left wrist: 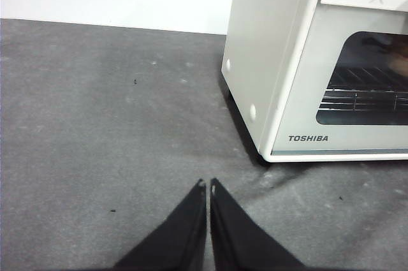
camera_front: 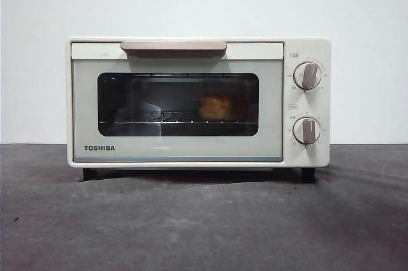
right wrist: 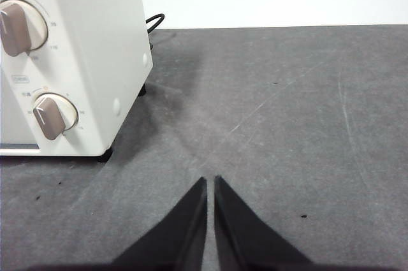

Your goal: The left arm flap open the oven, the right arm pick bread and place it into oven, the left arm flap close the oven

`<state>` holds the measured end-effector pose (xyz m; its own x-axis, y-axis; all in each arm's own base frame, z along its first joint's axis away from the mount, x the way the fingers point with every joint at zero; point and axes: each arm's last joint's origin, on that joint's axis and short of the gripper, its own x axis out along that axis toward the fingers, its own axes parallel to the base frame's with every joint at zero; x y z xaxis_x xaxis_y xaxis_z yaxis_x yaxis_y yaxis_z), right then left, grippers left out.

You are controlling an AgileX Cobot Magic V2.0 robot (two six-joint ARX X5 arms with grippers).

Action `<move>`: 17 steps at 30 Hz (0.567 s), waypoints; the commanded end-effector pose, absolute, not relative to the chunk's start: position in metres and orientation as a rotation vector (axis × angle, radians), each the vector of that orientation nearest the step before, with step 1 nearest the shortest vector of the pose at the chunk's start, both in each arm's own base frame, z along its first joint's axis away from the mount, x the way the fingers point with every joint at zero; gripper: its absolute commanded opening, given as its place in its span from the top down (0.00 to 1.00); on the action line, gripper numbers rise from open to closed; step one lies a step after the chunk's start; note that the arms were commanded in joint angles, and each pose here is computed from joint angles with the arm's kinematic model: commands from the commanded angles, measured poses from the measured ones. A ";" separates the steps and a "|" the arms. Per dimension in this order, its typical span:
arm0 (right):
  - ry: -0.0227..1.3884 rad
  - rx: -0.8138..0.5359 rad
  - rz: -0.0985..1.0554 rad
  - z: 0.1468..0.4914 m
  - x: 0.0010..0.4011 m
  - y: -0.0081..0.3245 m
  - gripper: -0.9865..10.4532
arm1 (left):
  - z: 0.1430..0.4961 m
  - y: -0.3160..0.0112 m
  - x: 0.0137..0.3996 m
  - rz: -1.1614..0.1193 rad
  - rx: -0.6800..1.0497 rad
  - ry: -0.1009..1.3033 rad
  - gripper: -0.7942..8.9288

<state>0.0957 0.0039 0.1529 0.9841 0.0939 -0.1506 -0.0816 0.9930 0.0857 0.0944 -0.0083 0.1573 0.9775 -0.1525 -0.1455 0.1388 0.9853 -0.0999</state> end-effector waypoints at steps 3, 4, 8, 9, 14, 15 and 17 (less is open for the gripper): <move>0.155 0.071 0.090 0.151 0.096 0.004 0.90 | 0.152 -0.008 0.096 -0.144 -0.074 0.159 0.90; 0.154 0.071 0.090 0.151 0.096 0.004 0.90 | 0.152 -0.008 0.096 -0.144 -0.074 0.159 0.90; 0.155 0.071 0.090 0.151 0.096 0.004 0.90 | 0.152 -0.008 0.096 -0.144 -0.073 0.159 0.90; 0.154 0.071 0.090 0.151 0.096 0.004 0.90 | 0.152 -0.008 0.096 -0.144 -0.074 0.159 0.90; 0.155 0.071 0.090 0.151 0.096 0.004 0.90 | 0.152 -0.008 0.096 -0.144 -0.074 0.159 0.90; 0.154 0.071 0.090 0.151 0.096 0.004 0.90 | 0.152 -0.008 0.096 -0.144 -0.074 0.159 0.90; 0.155 0.071 0.090 0.151 0.096 0.004 0.90 | 0.152 -0.008 0.096 -0.144 -0.074 0.159 0.90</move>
<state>0.0957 0.0039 0.1529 0.9841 0.0939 -0.1506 -0.0816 0.9930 0.0857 0.0944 -0.0083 0.1573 0.9775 -0.1525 -0.1455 0.1388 0.9853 -0.0999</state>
